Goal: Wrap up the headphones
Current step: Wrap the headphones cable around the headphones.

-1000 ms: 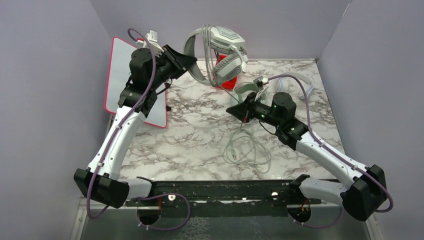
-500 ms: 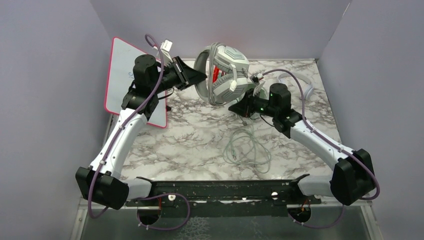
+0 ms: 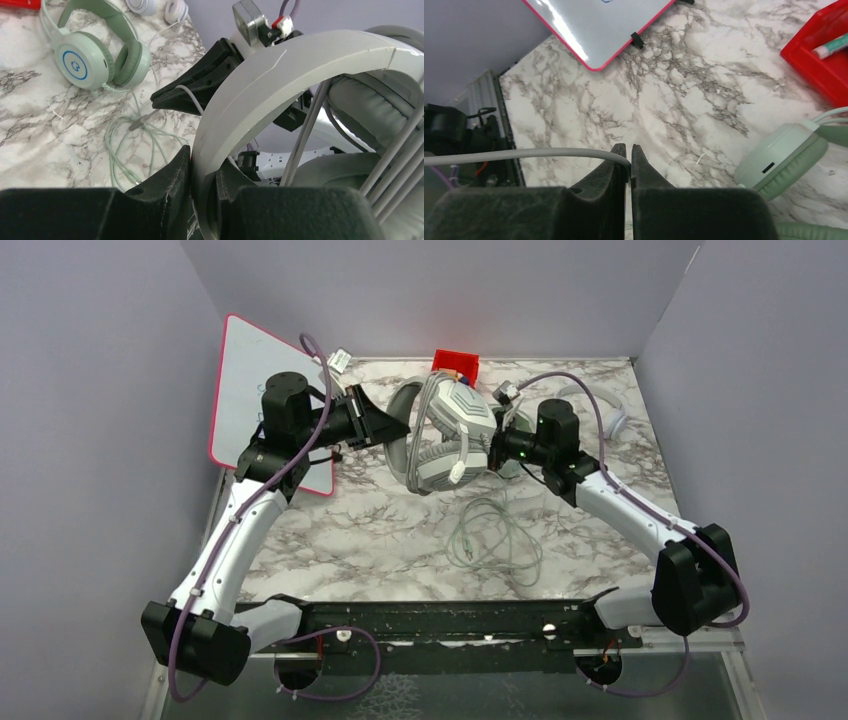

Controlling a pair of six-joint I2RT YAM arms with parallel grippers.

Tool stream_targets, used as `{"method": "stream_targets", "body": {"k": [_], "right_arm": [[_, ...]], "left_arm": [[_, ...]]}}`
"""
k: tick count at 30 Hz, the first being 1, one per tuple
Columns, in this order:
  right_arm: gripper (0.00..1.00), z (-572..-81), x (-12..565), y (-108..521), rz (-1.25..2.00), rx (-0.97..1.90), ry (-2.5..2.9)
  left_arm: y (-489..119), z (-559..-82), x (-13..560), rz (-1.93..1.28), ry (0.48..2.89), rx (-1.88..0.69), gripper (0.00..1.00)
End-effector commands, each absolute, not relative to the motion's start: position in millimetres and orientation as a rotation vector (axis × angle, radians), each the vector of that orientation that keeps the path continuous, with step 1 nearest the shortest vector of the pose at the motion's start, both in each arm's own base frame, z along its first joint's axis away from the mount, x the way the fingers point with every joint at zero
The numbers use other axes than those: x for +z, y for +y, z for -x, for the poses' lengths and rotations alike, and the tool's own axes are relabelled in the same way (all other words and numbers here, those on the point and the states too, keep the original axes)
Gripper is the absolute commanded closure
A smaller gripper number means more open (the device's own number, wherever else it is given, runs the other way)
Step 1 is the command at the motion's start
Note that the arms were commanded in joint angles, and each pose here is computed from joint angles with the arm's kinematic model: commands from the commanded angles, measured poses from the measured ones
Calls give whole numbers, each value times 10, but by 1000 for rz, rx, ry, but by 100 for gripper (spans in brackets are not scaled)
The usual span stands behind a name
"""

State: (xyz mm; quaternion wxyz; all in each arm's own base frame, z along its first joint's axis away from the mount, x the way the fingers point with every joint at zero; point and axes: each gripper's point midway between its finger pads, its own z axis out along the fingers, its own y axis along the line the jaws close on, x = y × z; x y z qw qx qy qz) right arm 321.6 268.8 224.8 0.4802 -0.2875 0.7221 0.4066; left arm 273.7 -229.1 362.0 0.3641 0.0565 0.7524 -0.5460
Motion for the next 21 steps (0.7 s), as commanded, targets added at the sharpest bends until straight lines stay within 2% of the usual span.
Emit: {"method": "stream_targets", "body": {"k": [1, 10, 18, 21], "right_arm": [[99, -3347, 2301, 2692, 756, 977, 1700], [99, -3748, 2310, 2514, 689, 798, 1654], [93, -3741, 2739, 2439, 940, 542, 1332], [92, -3638, 2796, 2453, 943, 563, 1282]], "left_arm": [[-2284, -2473, 3691, -238, 1919, -1448, 100], [-2227, -2369, 3427, -268, 1997, -1391, 100], [-2093, -2477, 3108, -256, 2102, -1199, 100], [-2034, -2508, 2951, -245, 2145, -1132, 100]]}}
